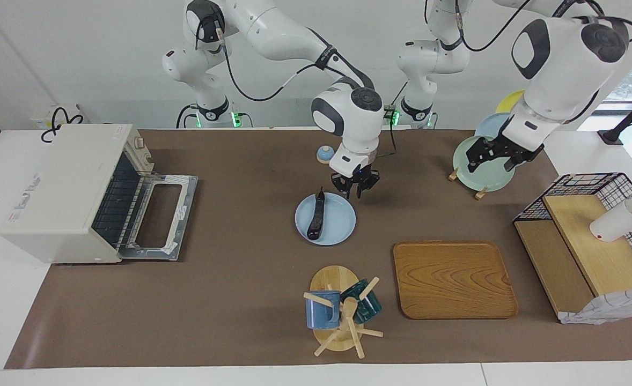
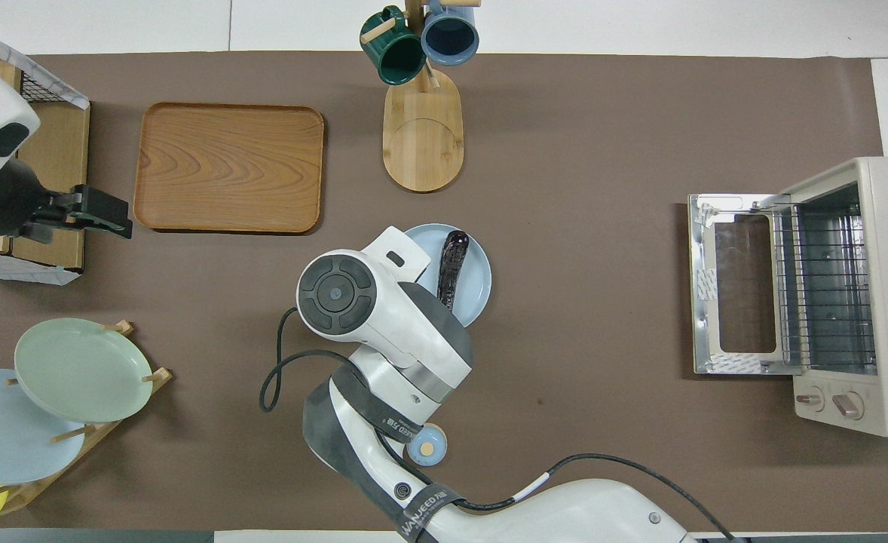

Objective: Put eggplant into oven
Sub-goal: 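Grasp the eggplant on the plate with the right gripper and lift it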

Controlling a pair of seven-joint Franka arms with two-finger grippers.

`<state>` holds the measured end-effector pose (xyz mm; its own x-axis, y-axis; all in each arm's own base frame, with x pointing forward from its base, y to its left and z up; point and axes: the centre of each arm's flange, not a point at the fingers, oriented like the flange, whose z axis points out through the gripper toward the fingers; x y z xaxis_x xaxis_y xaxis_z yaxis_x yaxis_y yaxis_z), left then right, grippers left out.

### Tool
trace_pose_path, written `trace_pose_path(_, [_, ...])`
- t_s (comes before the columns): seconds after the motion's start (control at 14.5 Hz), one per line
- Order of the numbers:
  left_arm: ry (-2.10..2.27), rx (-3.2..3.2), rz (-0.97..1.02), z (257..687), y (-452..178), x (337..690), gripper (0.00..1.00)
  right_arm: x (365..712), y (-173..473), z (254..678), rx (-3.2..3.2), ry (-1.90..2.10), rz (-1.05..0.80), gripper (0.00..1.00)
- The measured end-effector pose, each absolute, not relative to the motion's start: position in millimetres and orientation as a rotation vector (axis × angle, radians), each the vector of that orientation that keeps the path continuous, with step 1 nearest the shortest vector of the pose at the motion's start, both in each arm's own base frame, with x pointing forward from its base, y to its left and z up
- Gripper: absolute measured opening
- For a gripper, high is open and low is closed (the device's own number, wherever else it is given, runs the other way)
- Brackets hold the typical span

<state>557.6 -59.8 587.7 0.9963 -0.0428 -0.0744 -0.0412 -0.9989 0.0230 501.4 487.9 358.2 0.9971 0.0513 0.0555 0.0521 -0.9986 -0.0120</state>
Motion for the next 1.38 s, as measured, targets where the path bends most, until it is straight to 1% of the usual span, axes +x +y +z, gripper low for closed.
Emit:
trace_pose_path(0.14, [-0.080, 3.130, -0.135, 606, -61, 541, 1.00, 499, 485, 347, -3.094, -0.083, -0.132, 0.34])
trace_pose_path(0.28, [-0.086, 3.132, -0.150, 607, -62, 534, 1.00, 486, 481, 325, -3.067, -0.131, -0.168, 0.34])
trace_pose_path(0.41, [-0.074, 3.132, -0.159, 598, -58, 535, 1.00, 479, 473, 311, -3.066, -0.215, -0.168, 0.34])
trace_pose_path(0.69, [-0.055, 3.131, -0.078, 599, -52, 543, 1.00, 476, 468, 312, -3.065, -0.255, -0.168, 0.34])
trace_pose_path(0.83, [-0.053, 3.131, -0.079, 599, -52, 544, 1.00, 474, 467, 311, -3.059, -0.261, -0.177, 0.34])
trace_pose_path(1.03, [-0.050, 3.132, -0.096, 593, -51, 546, 1.00, 467, 463, 298, -3.042, -0.295, -0.198, 0.34])
trace_pose_path(1.17, [-0.055, 3.132, -0.106, 591, -53, 546, 1.00, 464, 461, 293, -3.041, -0.313, -0.198, 0.32])
trace_pose_path(1.24, [-0.058, 3.132, -0.110, 591, -54, 546, 1.00, 465, 460, 296, -3.040, -0.320, -0.204, 0.23])
trace_pose_path(1.31, [-0.063, 3.132, -0.111, 591, -56, 546, 1.00, 464, 460, 298, -3.038, -0.331, -0.211, 0.11])
trace_pose_path(1.38, [-0.070, 3.132, -0.111, 591, -58, 546, 1.00, 464, 460, 301, -3.045, -0.350, -0.221, 0.04])
